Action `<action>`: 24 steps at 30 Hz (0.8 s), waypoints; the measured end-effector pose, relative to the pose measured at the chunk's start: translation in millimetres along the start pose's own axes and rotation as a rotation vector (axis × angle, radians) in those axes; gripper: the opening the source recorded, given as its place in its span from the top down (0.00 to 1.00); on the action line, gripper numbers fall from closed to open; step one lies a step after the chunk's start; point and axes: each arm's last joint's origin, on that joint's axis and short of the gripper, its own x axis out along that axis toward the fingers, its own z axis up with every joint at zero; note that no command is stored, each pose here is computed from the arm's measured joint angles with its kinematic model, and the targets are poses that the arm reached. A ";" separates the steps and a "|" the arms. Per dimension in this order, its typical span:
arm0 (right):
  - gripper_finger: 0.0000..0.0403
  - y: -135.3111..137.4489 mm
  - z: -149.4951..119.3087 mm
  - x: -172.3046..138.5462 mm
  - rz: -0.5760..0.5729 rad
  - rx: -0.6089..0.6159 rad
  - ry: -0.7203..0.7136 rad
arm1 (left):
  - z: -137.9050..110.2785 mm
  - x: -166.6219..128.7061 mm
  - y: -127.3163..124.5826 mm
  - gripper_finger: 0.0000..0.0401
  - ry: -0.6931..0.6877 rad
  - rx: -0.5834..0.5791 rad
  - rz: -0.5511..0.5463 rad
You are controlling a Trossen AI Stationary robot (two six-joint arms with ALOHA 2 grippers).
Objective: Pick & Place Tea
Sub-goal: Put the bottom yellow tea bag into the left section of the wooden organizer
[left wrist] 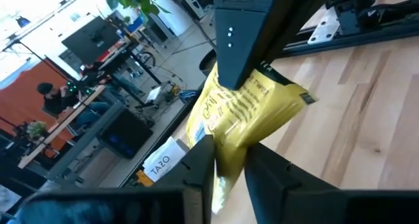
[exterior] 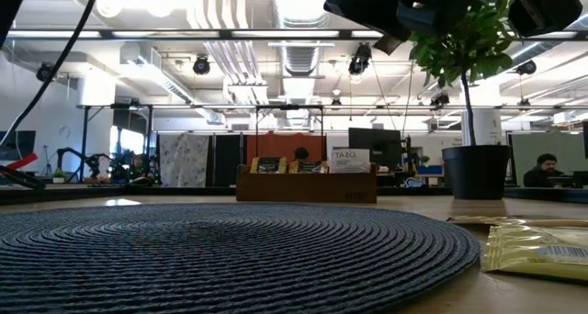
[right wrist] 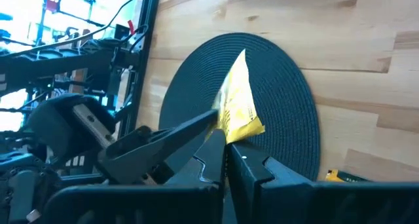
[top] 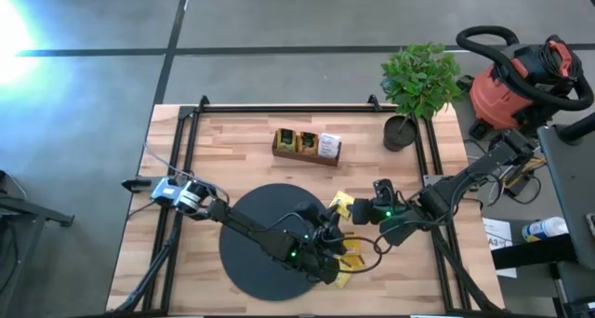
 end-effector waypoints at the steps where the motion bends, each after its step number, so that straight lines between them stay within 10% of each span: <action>1: 0.98 0.4 -0.1 0.0 0.003 -0.005 0.002 | 0.0 1.0 0.2 0.83 0.002 0.000 -0.002; 7: 0.98 0.4 -0.2 0.0 0.003 -0.050 0.004 | -0.1 3.8 0.7 0.98 0.007 0.002 -0.015; 24: 0.77 3.2 8.2 -10.5 0.025 -0.291 -0.001 | 3.5 12.7 20.7 0.99 0.103 -0.167 -0.105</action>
